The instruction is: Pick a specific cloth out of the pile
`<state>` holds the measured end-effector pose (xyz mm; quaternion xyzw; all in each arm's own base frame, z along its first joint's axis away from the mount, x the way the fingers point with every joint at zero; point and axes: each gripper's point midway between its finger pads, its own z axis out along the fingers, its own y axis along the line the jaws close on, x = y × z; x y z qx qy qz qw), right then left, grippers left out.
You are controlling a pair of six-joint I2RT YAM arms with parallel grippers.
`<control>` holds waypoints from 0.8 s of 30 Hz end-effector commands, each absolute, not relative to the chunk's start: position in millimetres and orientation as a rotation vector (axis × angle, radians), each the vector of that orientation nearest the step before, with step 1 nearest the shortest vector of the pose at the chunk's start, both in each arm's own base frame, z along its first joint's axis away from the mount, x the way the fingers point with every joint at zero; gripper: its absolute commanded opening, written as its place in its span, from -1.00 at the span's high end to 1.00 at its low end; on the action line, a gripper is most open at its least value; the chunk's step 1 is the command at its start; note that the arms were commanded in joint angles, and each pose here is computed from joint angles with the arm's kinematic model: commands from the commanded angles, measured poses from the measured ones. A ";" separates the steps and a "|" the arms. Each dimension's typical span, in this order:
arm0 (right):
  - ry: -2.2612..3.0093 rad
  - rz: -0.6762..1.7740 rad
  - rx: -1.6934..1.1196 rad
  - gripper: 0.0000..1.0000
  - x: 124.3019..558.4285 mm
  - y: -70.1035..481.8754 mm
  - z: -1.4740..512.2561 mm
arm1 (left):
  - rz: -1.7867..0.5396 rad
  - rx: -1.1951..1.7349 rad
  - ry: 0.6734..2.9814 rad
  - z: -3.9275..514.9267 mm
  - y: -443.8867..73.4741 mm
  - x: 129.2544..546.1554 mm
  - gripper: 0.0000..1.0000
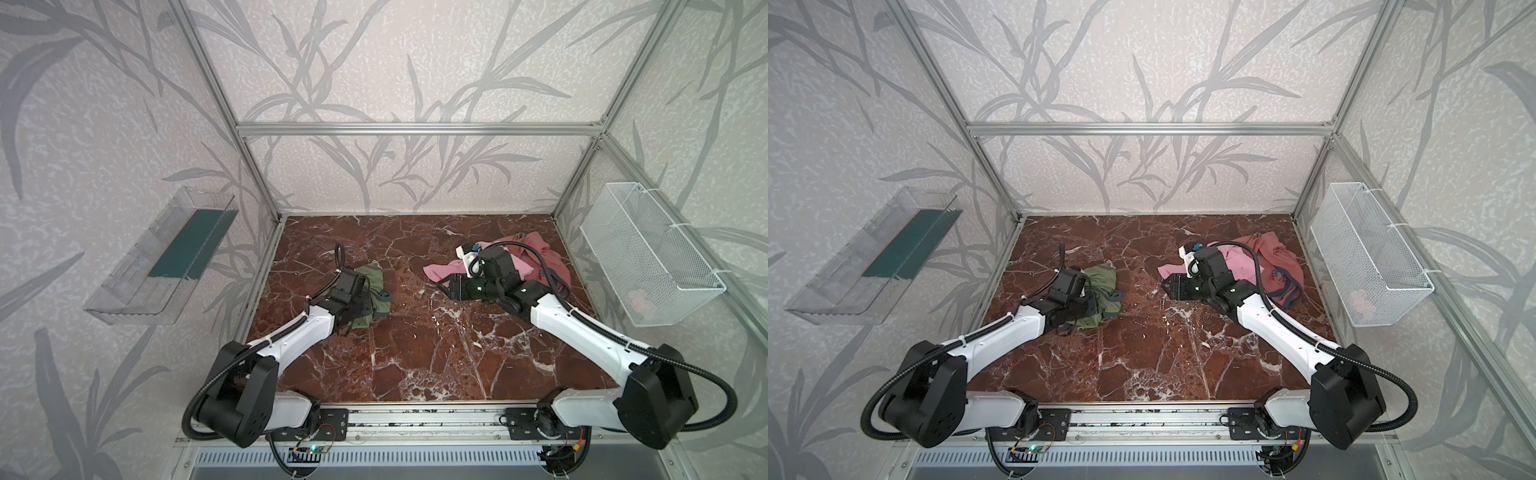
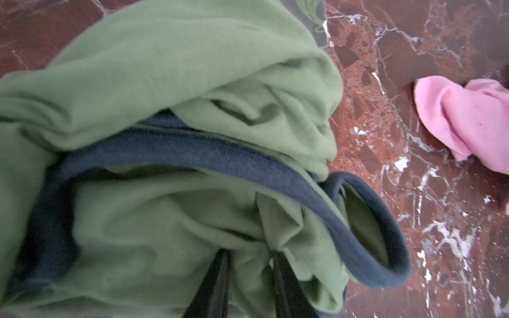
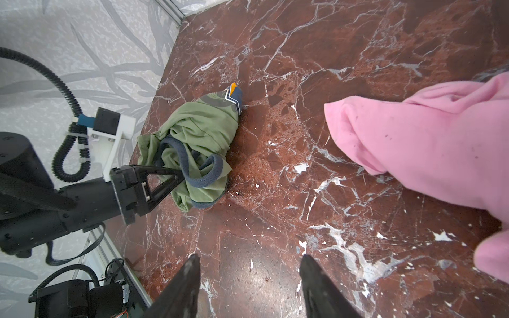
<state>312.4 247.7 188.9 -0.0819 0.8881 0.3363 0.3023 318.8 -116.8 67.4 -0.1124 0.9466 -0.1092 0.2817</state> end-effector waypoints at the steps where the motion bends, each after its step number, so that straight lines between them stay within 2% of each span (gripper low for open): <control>1: 2.321 0.889 -0.230 -0.17 323.4 252.6 204.1 | -0.192 -0.389 2.462 67.8 -102.2 342.3 0.48; 6: 2.327 0.880 -0.246 -0.17 334.2 259.1 206.4 | -0.093 -0.442 2.481 52.5 -82.3 367.2 0.49; 12: 2.325 0.873 -0.258 -0.17 347.2 266.6 212.2 | -0.079 -0.510 2.519 42.6 -56.7 400.3 0.52; 18: 2.332 0.846 -0.252 -0.16 354.3 267.4 211.6 | -0.054 -0.559 2.489 47.7 -27.3 436.8 0.53; 24: 2.336 0.795 -0.242 -0.16 356.6 260.0 211.1 | -0.058 -0.508 2.461 65.5 -19.7 457.7 0.52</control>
